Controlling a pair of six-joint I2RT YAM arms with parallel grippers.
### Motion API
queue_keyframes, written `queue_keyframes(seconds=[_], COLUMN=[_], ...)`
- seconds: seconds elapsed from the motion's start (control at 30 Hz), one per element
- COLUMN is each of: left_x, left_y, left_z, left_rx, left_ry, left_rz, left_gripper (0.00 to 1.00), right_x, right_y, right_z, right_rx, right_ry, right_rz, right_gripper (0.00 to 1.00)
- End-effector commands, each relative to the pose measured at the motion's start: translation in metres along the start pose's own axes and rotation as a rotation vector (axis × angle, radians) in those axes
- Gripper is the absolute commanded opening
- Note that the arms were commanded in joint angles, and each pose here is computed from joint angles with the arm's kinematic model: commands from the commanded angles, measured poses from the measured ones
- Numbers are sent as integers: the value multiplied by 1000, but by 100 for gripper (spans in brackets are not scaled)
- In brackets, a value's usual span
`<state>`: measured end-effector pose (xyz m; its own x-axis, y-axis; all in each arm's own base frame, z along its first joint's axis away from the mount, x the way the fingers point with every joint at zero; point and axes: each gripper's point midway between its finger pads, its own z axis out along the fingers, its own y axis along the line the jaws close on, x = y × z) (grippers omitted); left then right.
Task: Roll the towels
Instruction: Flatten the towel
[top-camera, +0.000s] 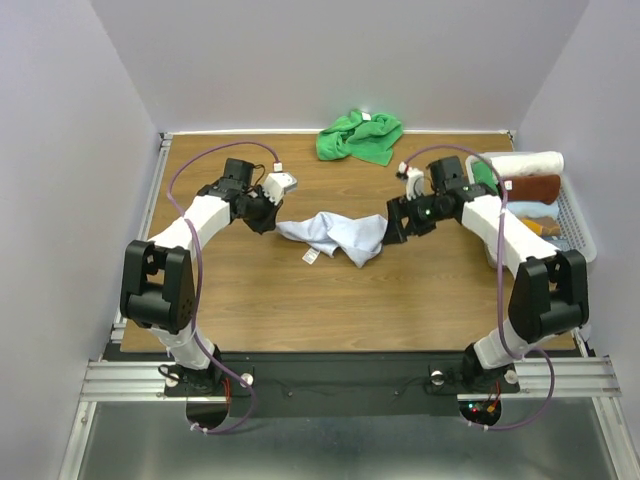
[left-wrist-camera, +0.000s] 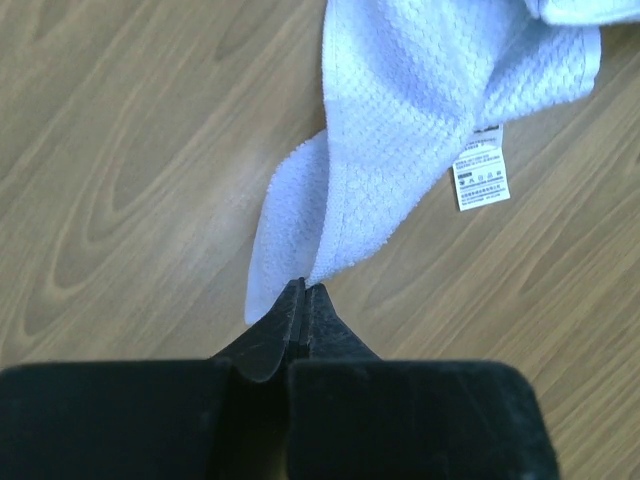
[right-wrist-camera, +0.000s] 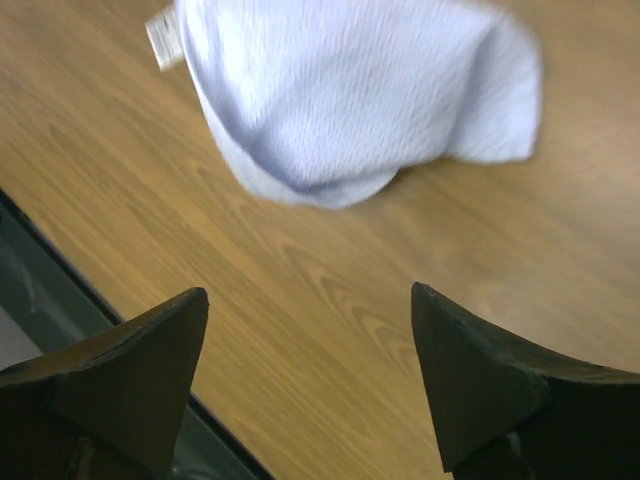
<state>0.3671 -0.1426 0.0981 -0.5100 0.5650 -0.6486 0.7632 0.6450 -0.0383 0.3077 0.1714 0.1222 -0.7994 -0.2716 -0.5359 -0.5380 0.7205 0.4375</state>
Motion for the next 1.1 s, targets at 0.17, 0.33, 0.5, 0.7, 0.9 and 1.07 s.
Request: queue_keyframes(seconds=[0.17,0.33,0.5,0.7,0.9,1.07], left_x=[12,12,14,15,18,17], left_y=[-8,-11,-14,-15,-16,-9], left_z=[-11,-9,-5,-3,0,-4], left_rx=[-10,11,40,50,51,36], left_ry=[27,22,25,22,21,10], left_rz=[35,-2,-32,-45,-54,-76], left_gripper=[0,0,0,0,0,0], right_x=[-94,-81,-66,-70,-83,-99], right_y=[41,55,54,37,32,33], right_z=[17,69,109,125,128,113], right_rx=[71,138,237,356,398,431], right_ry=[-78,16,67,47,21,-32], right_rz=[-162,-222,-232,-215,-207,-206], right_gripper=[68,68,75,70,36,1])
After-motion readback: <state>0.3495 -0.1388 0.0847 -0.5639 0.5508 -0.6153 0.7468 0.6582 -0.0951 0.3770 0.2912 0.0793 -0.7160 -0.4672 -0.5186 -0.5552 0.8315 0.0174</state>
